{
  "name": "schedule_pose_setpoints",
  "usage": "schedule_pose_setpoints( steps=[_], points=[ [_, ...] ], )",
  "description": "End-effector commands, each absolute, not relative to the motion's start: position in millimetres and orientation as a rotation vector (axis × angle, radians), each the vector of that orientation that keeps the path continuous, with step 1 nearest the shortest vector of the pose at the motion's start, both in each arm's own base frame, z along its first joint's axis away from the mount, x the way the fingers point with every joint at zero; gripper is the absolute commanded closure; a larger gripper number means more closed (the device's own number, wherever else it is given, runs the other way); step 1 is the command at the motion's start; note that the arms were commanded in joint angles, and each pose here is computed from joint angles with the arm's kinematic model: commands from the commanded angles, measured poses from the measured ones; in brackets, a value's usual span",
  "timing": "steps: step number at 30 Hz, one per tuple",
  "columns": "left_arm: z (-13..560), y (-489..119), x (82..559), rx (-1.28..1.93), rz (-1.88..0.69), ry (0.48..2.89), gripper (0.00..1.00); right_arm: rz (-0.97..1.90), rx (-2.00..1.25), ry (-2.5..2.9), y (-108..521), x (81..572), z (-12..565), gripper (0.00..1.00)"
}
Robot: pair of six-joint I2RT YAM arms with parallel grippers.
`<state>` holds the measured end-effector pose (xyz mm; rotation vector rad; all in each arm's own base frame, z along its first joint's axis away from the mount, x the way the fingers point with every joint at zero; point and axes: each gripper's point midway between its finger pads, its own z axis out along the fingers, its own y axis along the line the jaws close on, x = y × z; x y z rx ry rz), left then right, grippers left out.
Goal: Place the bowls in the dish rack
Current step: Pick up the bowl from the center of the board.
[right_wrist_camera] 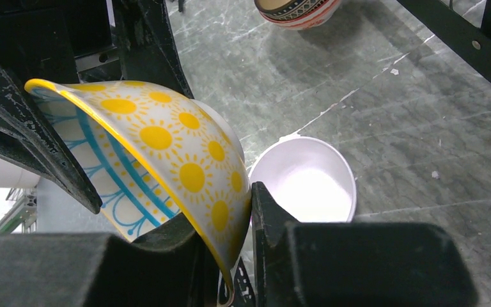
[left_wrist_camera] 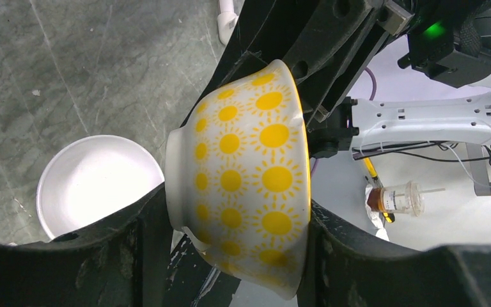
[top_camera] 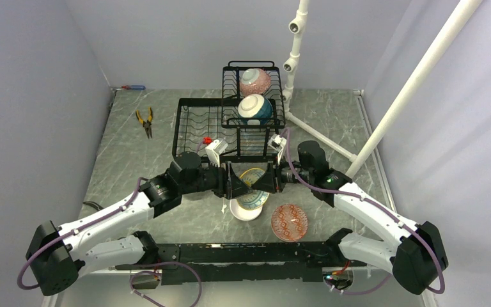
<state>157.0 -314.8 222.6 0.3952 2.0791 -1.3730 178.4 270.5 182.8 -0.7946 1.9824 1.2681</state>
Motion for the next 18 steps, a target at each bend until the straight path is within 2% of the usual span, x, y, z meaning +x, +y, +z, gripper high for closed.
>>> schedule_pose_setpoints(
  steps=[1,5,12,18],
  points=[
    [248.2,-315.3,153.7,0.422,-1.421,1.991,0.83,1.252,-0.813,1.848,277.6,190.1,211.8,0.74],
    [246.5,-309.2,157.3,0.41,-1.362,2.012,0.97,1.241,-0.808,1.849,277.4,191.9,212.6,0.61],
    [247.2,-294.1,163.1,0.371,-1.261,2.026,0.97,1.206,-0.78,1.855,275.0,197.6,213.0,0.44],
    [246.3,-263.6,176.7,0.281,-1.056,2.055,0.97,1.155,-0.736,1.858,270.7,204.9,214.9,0.25]
  ],
)
